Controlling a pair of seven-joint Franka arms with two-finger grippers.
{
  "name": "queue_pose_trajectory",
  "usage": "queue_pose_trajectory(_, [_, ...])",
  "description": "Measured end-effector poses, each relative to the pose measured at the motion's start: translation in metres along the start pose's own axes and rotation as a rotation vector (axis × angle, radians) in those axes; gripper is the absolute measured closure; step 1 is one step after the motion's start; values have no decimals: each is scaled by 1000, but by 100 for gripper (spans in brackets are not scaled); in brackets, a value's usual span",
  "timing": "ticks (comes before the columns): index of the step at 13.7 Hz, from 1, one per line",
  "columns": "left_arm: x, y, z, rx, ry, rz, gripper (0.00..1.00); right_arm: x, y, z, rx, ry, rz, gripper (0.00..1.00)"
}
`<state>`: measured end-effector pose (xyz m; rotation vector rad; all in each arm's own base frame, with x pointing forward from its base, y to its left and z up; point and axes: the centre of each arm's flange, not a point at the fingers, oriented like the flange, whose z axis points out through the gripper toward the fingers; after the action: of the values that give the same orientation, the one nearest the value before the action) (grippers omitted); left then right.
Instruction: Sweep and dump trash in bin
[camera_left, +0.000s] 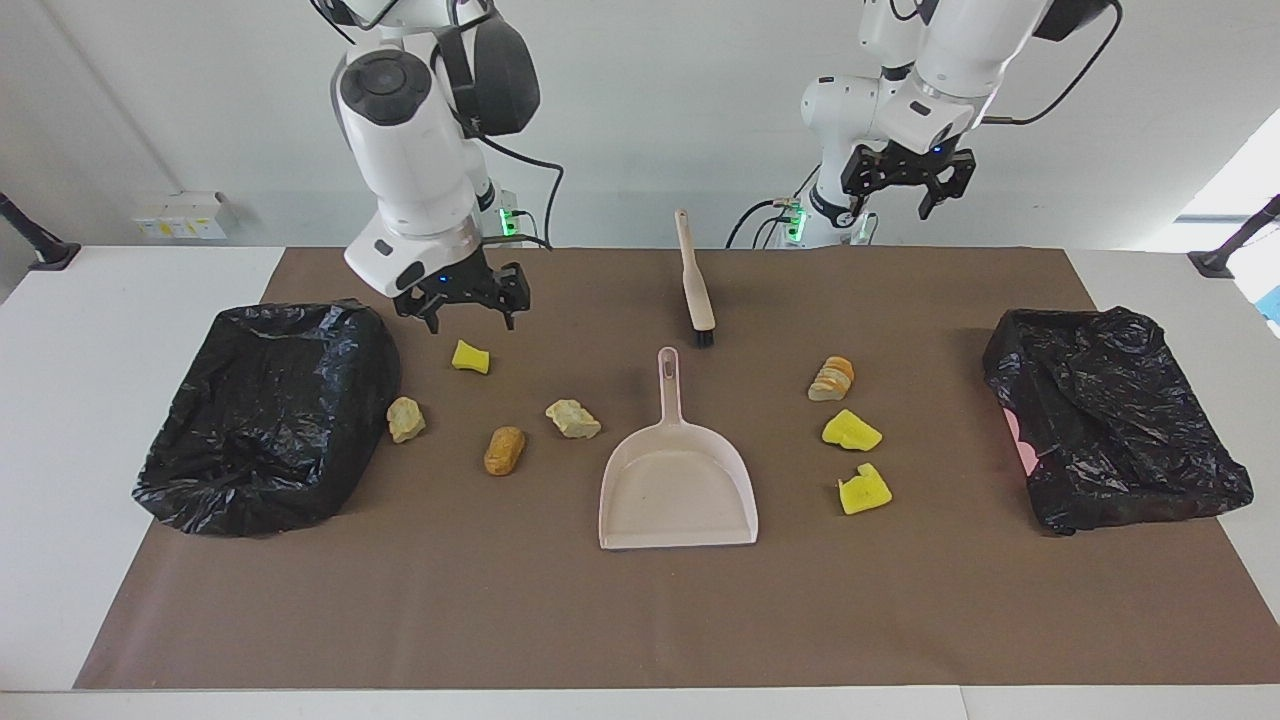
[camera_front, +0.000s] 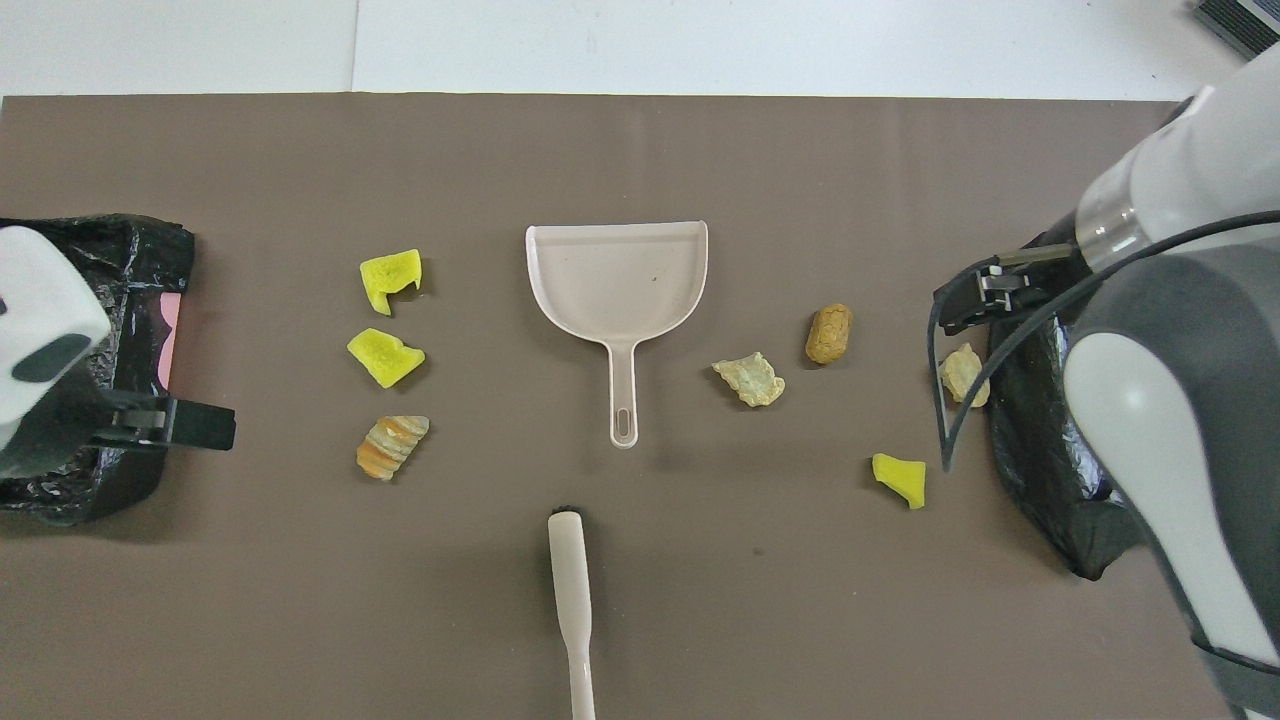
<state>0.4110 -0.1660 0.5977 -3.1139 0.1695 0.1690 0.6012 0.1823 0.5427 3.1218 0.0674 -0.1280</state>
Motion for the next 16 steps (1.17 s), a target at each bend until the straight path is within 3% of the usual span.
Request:
queue_pose_trajectory(5, [-24, 88, 68, -22, -3, 11, 0, 9, -94, 58, 21, 13, 44, 0])
queue_pose_trajectory(10, [-66, 117, 110, -54, -50, 84, 0, 4, -177, 126, 30, 5, 80, 0])
queue_pose_trajectory(16, [-122, 177, 198, -41, -16, 113, 0, -3, -229, 181, 40, 16, 81, 8])
